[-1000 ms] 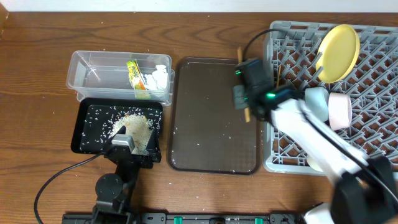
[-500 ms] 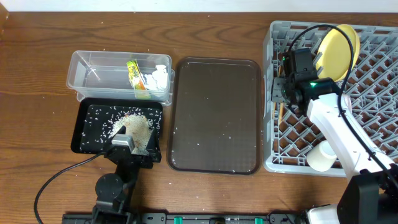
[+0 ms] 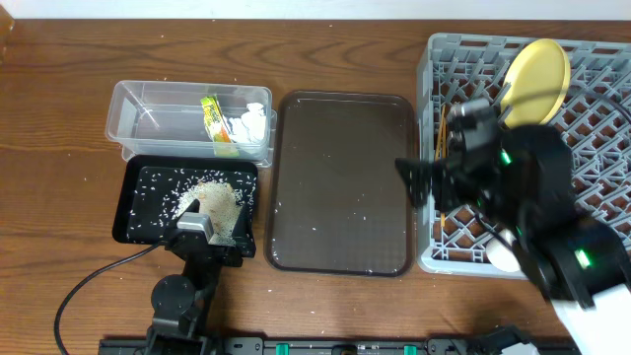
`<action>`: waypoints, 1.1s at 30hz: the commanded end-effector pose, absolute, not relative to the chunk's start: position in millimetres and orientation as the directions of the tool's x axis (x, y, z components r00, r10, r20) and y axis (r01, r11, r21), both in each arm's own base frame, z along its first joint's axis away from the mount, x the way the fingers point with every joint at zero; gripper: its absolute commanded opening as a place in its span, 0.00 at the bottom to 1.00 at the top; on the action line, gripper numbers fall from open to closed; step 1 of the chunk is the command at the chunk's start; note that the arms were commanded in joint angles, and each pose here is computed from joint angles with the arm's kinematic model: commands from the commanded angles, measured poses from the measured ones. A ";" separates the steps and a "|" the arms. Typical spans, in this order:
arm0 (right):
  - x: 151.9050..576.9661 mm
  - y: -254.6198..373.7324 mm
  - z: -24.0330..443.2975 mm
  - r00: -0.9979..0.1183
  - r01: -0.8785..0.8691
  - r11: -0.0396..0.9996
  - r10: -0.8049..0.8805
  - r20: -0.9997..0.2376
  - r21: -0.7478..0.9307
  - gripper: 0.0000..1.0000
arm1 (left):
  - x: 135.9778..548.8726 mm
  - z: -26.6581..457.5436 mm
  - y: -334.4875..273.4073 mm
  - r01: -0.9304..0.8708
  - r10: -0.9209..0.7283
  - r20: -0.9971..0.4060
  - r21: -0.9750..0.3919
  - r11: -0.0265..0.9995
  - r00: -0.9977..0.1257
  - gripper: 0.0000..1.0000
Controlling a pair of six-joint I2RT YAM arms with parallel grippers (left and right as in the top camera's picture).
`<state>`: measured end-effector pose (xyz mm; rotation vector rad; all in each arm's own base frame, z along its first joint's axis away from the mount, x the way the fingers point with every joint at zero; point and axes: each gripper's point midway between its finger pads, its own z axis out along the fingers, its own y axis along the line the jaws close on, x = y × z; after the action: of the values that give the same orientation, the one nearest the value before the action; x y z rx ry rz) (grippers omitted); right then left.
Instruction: Sort waste into correct bins and load items into the dishwasher rack
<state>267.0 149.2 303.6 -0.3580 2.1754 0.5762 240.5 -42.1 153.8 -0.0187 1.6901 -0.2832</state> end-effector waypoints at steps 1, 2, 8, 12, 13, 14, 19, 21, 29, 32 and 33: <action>234.0 167.9 323.9 -0.568 -0.569 0.759 -0.085 -0.818 0.316 0.99 | 240.6 138.4 -42.2 0.147 -0.172 -0.969 -0.199 0.969 -0.178 0.94; 227.5 165.9 324.7 -0.569 -0.570 0.758 -0.087 -0.818 0.316 0.99 | 240.6 138.4 -42.2 0.147 -0.172 -0.969 -0.199 0.969 -0.178 0.94; 186.6 134.6 311.7 -0.599 -0.525 0.809 -0.131 -0.790 0.264 0.99 | 240.6 138.4 -42.2 0.147 -0.172 -0.969 -0.199 0.969 -0.178 0.94; 174.0 110.2 315.0 -0.569 -0.466 0.861 -0.114 -0.814 0.205 0.99 | 240.6 138.4 -42.2 0.147 -0.172 -0.969 -0.199 0.969 -0.178 0.94; 174.0 100.8 316.8 -0.554 -0.433 0.884 -0.104 -0.826 0.179 0.99 | 240.6 138.4 -42.2 0.147 -0.172 -0.969 -0.199 0.969 -0.178 0.95; 174.6 91.9 318.6 -0.539 -0.399 0.903 -0.090 -0.838 0.160 0.99 | 240.6 138.4 -42.2 0.147 -0.172 -0.969 -0.199 0.969 -0.178 0.94; 173.8 39.2 324.9 -0.437 -0.169 0.981 0.017 -0.900 0.101 0.99 | 240.6 138.4 -42.2 0.147 -0.172 -0.969 -0.199 0.969 -0.178 0.94; 172.8 25.1 317.1 -0.404 -0.100 0.991 0.043 -0.914 0.091 0.99 | 240.6 138.4 -42.2 0.147 -0.172 -0.969 -0.199 0.969 -0.178 0.94; 179.2 10.9 247.9 -0.342 -0.020 0.992 0.107 -0.933 0.121 0.99 | 240.6 138.4 -42.2 0.147 -0.172 -0.969 -0.199 0.969 -0.178 0.94; 188.6 11.5 217.4 -0.314 -0.017 0.989 0.135 -0.940 0.147 0.99 | 240.6 138.4 -42.2 0.147 -0.172 -0.969 -0.199 0.969 -0.178 0.94; 192.3 11.5 209.2 -0.301 -0.016 0.988 0.144 -0.943 0.156 0.99 | 240.6 138.4 -42.2 0.147 -0.172 -0.969 -0.199 0.969 -0.178 0.95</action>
<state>187.3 11.4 231.4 0.0677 1.8817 0.1365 240.5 -42.1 153.8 -0.0191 1.6901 -0.2835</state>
